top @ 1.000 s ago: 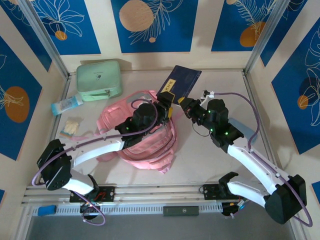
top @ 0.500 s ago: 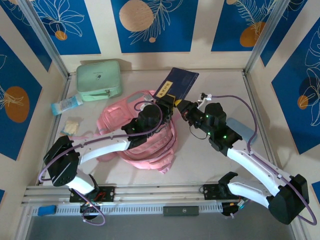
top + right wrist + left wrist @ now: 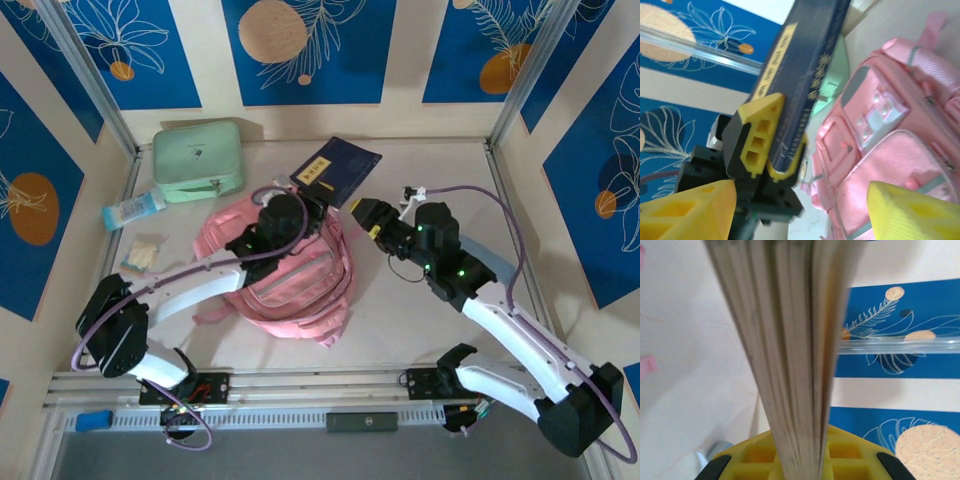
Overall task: Pack the student bag
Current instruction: Pass the book.
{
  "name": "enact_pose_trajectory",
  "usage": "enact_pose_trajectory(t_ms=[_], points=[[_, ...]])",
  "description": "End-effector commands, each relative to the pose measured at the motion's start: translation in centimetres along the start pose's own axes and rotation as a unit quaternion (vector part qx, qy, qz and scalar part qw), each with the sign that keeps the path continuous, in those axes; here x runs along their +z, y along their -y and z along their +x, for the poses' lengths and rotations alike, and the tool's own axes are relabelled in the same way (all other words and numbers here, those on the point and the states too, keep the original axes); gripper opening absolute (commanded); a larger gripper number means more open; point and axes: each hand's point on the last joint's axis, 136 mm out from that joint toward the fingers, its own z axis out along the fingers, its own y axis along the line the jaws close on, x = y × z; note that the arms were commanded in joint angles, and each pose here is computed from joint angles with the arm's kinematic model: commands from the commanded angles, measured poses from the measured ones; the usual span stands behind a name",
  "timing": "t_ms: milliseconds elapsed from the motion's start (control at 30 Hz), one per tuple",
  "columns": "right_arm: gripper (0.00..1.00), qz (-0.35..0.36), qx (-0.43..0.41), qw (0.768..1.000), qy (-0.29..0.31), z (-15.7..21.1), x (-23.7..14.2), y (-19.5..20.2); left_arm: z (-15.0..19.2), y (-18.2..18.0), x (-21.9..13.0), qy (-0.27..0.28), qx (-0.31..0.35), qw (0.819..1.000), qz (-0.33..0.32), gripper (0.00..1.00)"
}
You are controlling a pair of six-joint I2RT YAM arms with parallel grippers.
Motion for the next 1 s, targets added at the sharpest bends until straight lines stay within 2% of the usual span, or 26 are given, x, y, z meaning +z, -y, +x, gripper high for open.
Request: enact_pose_trajectory(t_ms=[0,67,133,200,300,433,500,567,633,733,967], points=[[0.78,0.043,-0.028,0.997,-0.06,0.6,-2.4,1.7,1.4,0.7,-2.5,-0.121,0.091,0.988,0.014,0.0],[0.88,0.067,-0.021,0.992,-0.105,0.9,-3.4,2.9,2.2,-0.6,-3.9,-0.16,0.127,0.979,0.005,0.0],[0.9,0.076,-0.02,0.987,-0.14,0.7,-4.2,3.4,3.1,-1.1,-5.2,-0.207,0.154,0.966,0.007,0.0],[0.93,0.041,-0.025,0.986,-0.161,0.3,-4.6,2.7,3.6,-1.3,-6.7,-0.247,0.177,0.953,0.01,0.0],[0.97,0.0,0.009,0.981,-0.192,-0.4,-4.4,2.5,4.2,-0.7,-8.6,-0.273,0.208,0.938,0.051,0.0],[1.0,-0.011,0.026,0.98,-0.198,-1.8,-4.2,2.6,5.4,0.4,-10.7,-0.315,0.218,0.92,0.086,0.0],[1.0,-0.035,0.04,0.976,-0.21,-2.1,-4.0,2.3,5.6,1.2,-11.4,-0.322,0.222,0.914,0.105,0.0],[0.99,-0.061,0.058,0.969,-0.233,-2.0,-3.6,1.9,5.6,1.4,-11.1,-0.32,0.208,0.917,0.113,0.0],[0.97,-0.077,0.069,0.964,-0.245,-1.9,-3.4,1.5,6.0,1.9,-10.8,-0.328,0.184,0.916,0.137,0.0],[0.92,-0.103,0.071,0.962,-0.244,-2.1,-3.7,0.5,6.3,1.6,-9.6,-0.336,0.159,0.919,0.133,0.0],[0.56,-0.114,0.085,0.96,-0.242,-2.4,-4.0,0.4,6.7,0.5,-8.3,-0.348,0.138,0.919,0.123,0.0]])
